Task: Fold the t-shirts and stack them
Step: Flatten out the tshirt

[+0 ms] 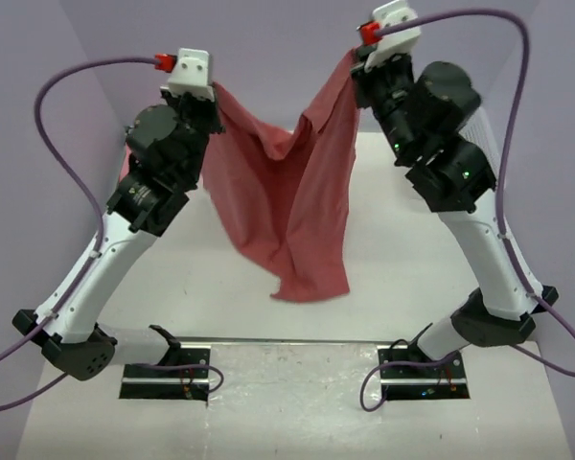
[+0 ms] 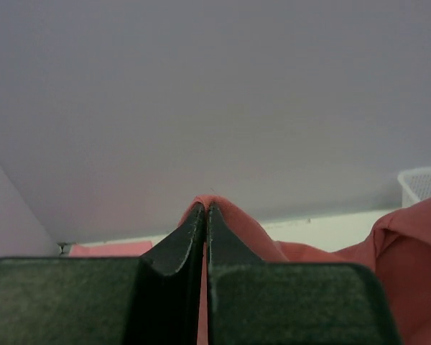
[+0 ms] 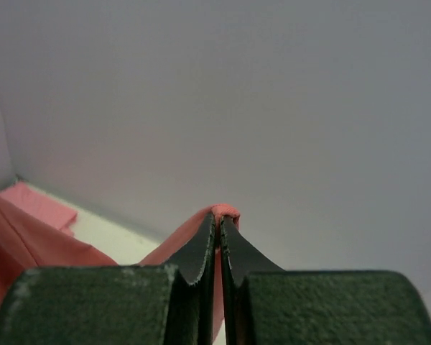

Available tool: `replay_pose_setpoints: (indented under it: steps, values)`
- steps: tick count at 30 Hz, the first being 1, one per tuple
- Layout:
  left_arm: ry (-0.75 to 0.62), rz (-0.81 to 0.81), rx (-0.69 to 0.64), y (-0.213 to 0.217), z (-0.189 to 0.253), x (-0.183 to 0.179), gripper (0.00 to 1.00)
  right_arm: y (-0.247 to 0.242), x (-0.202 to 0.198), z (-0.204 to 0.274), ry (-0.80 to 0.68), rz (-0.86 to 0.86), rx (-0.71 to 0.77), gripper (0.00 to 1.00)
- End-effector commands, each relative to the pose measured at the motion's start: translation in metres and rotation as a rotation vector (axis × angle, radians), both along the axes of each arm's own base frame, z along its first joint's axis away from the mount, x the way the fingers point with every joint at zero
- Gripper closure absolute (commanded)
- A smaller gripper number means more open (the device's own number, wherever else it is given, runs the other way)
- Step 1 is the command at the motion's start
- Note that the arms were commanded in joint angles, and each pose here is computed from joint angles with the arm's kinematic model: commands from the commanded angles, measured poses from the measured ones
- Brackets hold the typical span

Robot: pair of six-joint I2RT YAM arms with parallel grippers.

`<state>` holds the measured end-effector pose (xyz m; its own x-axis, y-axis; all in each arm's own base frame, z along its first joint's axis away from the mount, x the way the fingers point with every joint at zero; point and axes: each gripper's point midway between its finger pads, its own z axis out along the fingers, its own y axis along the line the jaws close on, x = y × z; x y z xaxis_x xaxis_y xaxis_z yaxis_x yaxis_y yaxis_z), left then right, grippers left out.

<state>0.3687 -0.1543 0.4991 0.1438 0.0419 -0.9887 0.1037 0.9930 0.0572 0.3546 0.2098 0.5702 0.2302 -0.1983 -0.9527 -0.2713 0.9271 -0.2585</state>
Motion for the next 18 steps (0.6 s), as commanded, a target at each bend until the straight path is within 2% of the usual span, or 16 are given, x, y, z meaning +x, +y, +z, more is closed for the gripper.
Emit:
replay_pose_setpoints:
  steps: [1, 3, 8, 9, 10, 12, 16, 18]
  values:
    - [-0.220, 0.045, -0.057, 0.023, 0.091, -0.022, 1.00, -0.047, -0.049, 0.110, -0.264, -0.017, 0.106, 1.00]
    - [-0.253, 0.039, -0.062, 0.027, 0.115, -0.030, 1.00, -0.047, -0.044, 0.116, -0.283, -0.042, 0.093, 1.00]
    - [-0.291, -0.005, -0.107, 0.038, 0.132, -0.060, 1.00, -0.062, -0.078, 0.116, -0.284, -0.018, 0.123, 1.00]
    - [-0.296, -0.003, -0.115, 0.042, 0.133, -0.066, 1.00, -0.087, -0.104, 0.130, -0.328, -0.042, 0.166, 1.00]
    - [-0.318, 0.012, -0.123, 0.055, 0.139, -0.080, 1.00, -0.084, -0.113, 0.133, -0.355, -0.028, 0.155, 1.00]
    - [-0.349, 0.080, -0.128, 0.079, 0.149, -0.096, 1.00, -0.114, -0.139, 0.151, -0.395, -0.058, 0.186, 1.00]
    - [-0.366, 0.132, -0.127, 0.098, 0.157, -0.110, 1.00, -0.150, -0.159, 0.166, -0.458, -0.130, 0.203, 1.00]
    - [-0.370, 0.137, -0.130, 0.103, 0.158, -0.115, 1.00, -0.154, -0.165, 0.166, -0.462, -0.113, 0.209, 1.00]
